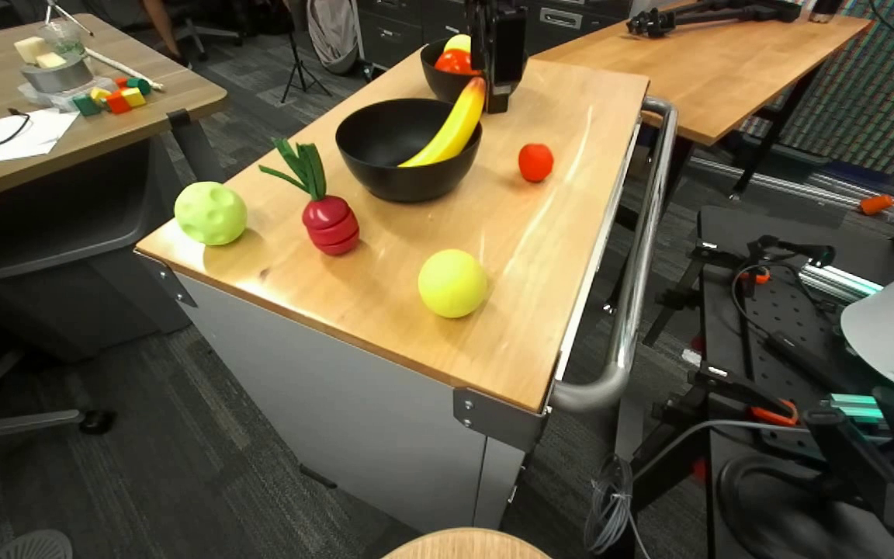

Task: Take all the contents from the black bowls and place them on the table one at at time starting with the left bowl then right bowl

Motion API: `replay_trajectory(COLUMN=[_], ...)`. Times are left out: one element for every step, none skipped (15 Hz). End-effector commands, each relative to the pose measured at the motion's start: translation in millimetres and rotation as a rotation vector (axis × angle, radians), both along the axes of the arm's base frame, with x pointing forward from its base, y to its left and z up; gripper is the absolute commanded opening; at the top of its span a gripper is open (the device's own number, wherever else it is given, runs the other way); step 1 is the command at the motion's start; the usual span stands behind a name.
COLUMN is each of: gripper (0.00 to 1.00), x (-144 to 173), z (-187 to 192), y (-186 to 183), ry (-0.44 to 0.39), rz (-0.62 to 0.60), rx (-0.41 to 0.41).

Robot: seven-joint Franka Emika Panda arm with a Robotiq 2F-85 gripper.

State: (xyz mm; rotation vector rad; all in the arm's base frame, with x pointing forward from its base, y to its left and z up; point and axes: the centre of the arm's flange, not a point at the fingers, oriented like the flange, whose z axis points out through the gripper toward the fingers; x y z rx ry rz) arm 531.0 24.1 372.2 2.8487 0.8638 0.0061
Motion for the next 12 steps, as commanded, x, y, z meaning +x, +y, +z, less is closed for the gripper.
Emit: replay_trajectory(gripper=[1.00,1.00,1.00,1.00,1.00,1.00,0.98,0.93,0.91,0.77,0.73,0.64], x=[7.7,9.4,10.8,12.3,13.7,15.4,17.3,19.2,20.3,21.9,23.3,24.6], z=[0.6,-0.3,-1.1,-1.6,-1.7,-1.8,-1.9,-2.0,-2.2,-2.7,-3.4,-4.5], y=[-2.3,-2.8,-3.1,-3.3,-3.6,-4.6,-5.5,-6.6,-7.4,-8.5,-9.5,-10.6], ry=[-0.014,-0.012,-0.012,-0.015,-0.017,-0.019,-0.021,-0.025,-0.026,-0.027,-0.027,-0.022], rz=[-0.026,-0.031,-0.034,-0.036,-0.038,-0.042,-0.043,-0.042,-0.043,-0.045,-0.048,-0.051], rx=[0.025,0.028,0.031,0.033,0.036,0.039,0.039,0.035,0.036,0.035,0.036,0.036])
